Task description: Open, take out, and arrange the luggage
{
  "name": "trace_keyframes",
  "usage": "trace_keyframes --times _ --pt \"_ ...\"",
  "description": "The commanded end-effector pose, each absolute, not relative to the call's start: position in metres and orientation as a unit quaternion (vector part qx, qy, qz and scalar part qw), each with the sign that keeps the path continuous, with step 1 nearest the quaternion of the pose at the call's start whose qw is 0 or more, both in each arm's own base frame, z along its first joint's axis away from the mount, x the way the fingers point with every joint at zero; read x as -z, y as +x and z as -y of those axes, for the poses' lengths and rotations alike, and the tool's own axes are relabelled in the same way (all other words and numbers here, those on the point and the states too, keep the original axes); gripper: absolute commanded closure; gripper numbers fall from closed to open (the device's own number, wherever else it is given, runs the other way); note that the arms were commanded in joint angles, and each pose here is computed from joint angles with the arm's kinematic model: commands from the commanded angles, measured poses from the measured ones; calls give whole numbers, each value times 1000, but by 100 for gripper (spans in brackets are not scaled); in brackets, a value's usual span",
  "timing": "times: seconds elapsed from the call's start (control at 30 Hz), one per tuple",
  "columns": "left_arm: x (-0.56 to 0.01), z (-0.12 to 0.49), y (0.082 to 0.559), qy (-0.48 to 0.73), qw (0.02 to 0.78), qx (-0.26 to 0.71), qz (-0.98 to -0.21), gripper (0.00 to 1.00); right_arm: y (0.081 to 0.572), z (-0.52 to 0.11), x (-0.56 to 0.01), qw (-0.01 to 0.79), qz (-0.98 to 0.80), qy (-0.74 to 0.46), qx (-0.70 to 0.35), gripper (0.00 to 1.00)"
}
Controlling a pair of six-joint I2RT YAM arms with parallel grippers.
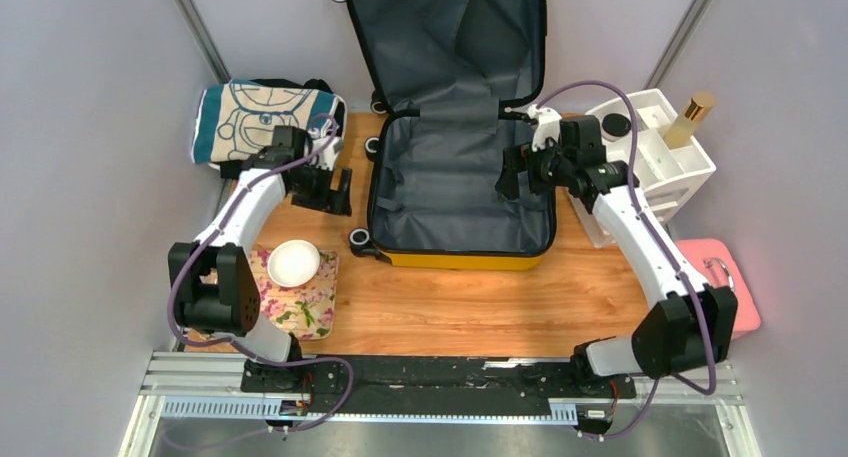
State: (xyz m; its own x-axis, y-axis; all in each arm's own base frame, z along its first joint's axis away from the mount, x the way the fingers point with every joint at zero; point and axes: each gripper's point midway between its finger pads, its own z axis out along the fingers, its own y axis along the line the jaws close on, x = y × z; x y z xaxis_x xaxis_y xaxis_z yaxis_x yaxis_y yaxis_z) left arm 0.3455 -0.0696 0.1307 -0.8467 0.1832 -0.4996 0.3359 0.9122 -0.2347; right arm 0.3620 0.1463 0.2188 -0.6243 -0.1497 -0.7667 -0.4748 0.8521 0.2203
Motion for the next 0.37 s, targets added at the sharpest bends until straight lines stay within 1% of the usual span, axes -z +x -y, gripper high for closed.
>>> trace_keyframes --times 0.0,0.03,0.1,0.17,0.33 --pt "-144 86 351 148 311 124 -931 8 359 -135 -232 439 -862 -196 -161 0" --pt "-147 88 351 149 324 124 -926 8 359 -132 -230 439 -864 -196 -150 0" --pt "-139 93 345 146 324 126 -926 8 361 -132 -236 452 -858 -195 -146 0" --pt "-144 95 347 144 339 128 -921 8 362 -130 -248 474 -847 -196 -140 0" --pt "-166 92 357 143 373 113 -910 7 367 -131 -269 492 -835 -204 -137 0"
